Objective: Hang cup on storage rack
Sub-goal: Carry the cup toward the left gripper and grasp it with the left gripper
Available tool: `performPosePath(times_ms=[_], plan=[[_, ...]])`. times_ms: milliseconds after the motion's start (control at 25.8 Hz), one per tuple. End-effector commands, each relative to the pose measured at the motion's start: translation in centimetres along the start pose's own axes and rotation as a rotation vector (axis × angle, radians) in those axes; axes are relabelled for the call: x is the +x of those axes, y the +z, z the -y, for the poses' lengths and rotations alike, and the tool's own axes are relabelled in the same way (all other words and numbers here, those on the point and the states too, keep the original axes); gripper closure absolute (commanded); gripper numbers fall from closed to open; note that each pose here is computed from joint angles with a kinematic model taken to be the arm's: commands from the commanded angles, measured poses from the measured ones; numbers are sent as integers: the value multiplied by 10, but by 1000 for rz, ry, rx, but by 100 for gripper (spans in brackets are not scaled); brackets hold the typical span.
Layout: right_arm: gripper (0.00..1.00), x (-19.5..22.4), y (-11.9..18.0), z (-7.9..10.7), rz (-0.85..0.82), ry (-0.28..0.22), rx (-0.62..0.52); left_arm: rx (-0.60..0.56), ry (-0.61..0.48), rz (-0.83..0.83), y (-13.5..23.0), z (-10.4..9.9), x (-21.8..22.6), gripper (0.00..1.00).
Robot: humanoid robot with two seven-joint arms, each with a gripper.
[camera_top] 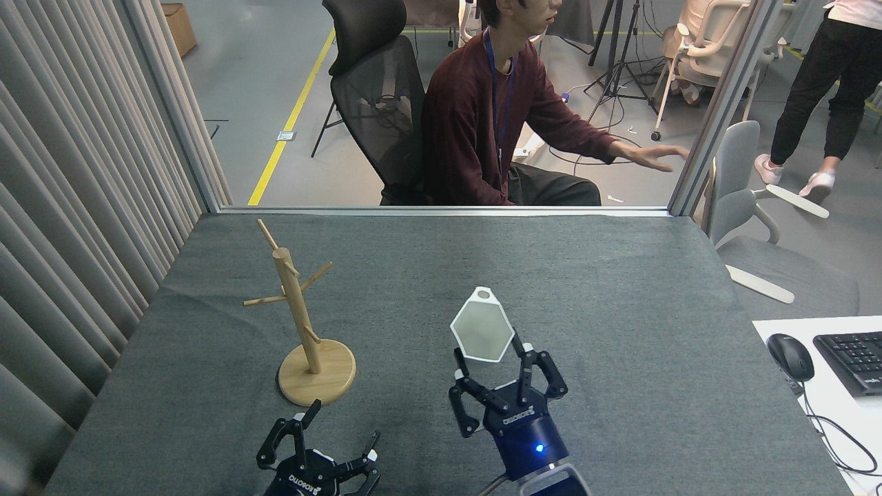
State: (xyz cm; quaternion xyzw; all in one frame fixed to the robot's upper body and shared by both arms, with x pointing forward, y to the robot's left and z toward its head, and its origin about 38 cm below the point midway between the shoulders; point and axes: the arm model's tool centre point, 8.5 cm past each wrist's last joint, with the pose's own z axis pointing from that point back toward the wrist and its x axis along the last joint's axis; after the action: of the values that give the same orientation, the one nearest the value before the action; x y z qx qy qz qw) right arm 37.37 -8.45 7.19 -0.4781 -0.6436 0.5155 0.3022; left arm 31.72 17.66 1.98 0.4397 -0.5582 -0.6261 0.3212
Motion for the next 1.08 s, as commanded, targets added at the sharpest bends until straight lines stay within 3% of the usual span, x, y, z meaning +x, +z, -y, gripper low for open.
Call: performPosePath(times_ms=[0,349,1046], plan=[[35,39,11,6,41,-29,-8,5,-3,2,-2,-1,4,1],[35,90,14,15,104,-47,-27,16,7,3,-5,-5,8,1],[35,133,21,20,141,-58,-31,50,7,3,-6,-16,10,1]])
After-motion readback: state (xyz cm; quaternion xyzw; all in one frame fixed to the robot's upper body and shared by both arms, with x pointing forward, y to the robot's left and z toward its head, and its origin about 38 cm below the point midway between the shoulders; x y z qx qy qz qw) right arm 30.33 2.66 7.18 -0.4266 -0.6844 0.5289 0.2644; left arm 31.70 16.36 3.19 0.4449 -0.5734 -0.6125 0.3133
